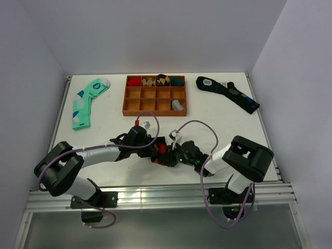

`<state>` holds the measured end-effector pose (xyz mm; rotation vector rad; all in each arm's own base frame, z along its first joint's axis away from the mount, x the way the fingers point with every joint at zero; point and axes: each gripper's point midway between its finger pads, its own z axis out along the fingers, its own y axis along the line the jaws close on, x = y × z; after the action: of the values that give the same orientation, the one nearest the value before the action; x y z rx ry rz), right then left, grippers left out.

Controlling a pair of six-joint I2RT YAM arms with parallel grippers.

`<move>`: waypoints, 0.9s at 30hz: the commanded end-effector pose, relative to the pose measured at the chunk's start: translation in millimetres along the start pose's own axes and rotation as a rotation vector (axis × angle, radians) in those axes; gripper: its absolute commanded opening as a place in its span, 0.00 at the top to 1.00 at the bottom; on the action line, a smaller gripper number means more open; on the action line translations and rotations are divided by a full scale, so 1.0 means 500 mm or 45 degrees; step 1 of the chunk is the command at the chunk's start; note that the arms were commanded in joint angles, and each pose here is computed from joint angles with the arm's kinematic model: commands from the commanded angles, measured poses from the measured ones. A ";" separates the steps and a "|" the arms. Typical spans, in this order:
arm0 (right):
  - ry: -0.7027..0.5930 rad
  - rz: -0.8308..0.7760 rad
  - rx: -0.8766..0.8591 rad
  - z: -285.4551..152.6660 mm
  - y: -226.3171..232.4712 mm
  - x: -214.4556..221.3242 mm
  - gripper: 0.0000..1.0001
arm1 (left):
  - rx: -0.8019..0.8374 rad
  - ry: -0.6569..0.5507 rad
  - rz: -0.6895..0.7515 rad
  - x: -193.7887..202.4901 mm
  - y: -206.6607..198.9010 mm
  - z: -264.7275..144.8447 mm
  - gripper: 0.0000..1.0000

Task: Roll the socks
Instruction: Roll the sock at the center of the board.

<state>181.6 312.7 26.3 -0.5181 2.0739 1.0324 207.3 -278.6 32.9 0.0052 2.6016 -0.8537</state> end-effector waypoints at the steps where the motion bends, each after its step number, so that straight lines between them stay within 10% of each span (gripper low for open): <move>1: 0.305 0.085 0.104 -0.030 -0.056 0.120 0.76 | -0.241 0.011 -0.033 0.040 0.103 -0.014 0.75; 27: 0.763 0.324 0.065 -0.032 -0.031 0.108 0.78 | 0.171 -0.685 0.110 -0.069 0.004 -0.129 0.62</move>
<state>183.8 329.3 26.4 -0.5751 2.4239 1.1855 204.1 -235.2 70.4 -0.0645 2.1745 -0.8540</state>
